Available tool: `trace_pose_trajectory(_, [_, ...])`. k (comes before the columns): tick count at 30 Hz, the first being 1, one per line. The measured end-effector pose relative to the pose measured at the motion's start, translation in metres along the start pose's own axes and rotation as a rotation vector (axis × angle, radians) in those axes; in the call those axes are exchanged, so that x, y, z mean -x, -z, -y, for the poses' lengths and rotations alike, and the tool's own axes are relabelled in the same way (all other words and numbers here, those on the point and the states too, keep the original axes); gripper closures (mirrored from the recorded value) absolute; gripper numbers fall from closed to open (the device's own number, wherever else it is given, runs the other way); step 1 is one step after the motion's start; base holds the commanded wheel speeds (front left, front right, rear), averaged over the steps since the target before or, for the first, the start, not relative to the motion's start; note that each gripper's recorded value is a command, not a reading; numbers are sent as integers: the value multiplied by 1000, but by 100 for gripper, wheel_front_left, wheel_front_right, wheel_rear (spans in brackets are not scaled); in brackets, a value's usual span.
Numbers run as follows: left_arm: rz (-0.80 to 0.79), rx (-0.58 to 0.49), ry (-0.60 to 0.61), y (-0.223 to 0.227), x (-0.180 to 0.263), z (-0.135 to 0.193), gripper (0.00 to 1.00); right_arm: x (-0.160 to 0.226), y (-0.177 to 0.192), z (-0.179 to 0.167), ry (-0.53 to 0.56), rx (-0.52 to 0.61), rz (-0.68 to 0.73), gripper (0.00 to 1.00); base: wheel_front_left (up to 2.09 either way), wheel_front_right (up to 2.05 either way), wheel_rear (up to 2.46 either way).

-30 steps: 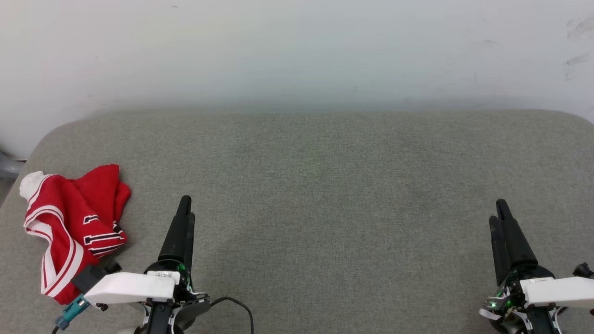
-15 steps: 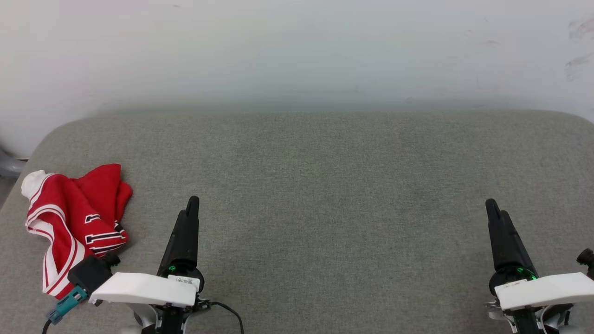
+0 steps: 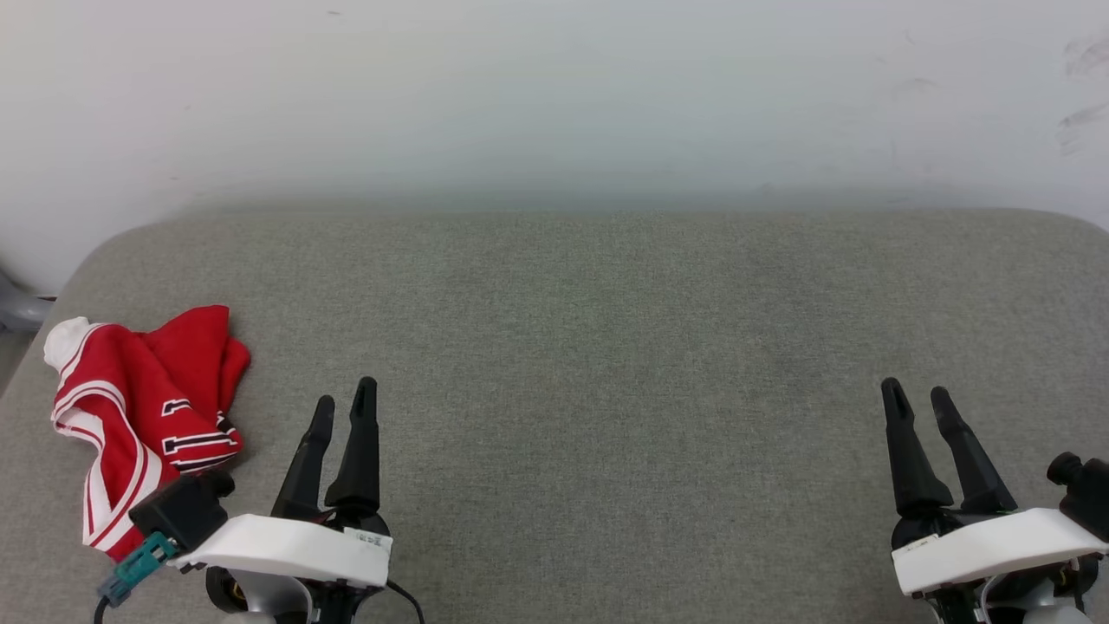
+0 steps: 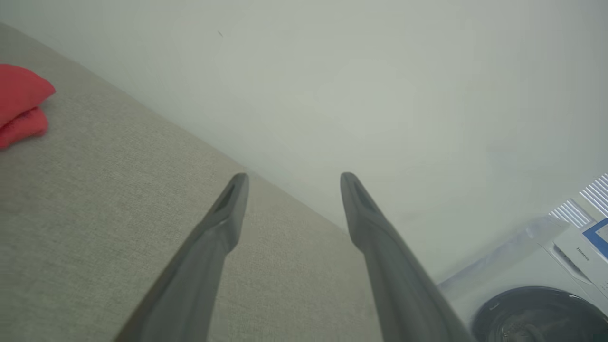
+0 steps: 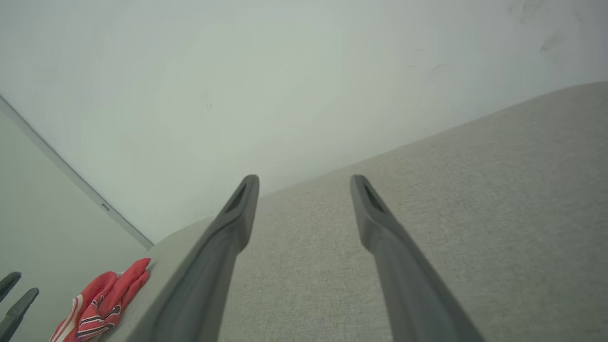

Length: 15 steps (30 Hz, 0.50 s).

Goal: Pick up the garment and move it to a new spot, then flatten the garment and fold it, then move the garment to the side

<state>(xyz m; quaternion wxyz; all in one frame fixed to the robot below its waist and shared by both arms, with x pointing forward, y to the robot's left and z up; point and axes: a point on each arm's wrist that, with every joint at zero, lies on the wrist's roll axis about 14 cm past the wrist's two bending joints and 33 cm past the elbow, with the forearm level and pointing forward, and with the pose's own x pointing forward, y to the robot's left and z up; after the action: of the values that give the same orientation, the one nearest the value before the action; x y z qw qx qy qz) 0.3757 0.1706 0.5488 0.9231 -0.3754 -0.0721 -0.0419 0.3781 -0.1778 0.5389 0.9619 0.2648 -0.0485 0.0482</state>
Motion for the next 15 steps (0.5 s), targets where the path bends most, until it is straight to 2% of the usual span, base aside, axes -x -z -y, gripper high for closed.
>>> trace_pose_trajectory(15, [-46, -283, -13, 11, 6, -15, 0, 8, 5, 2, -1, 230, -70, 0, 0, 0, 0])
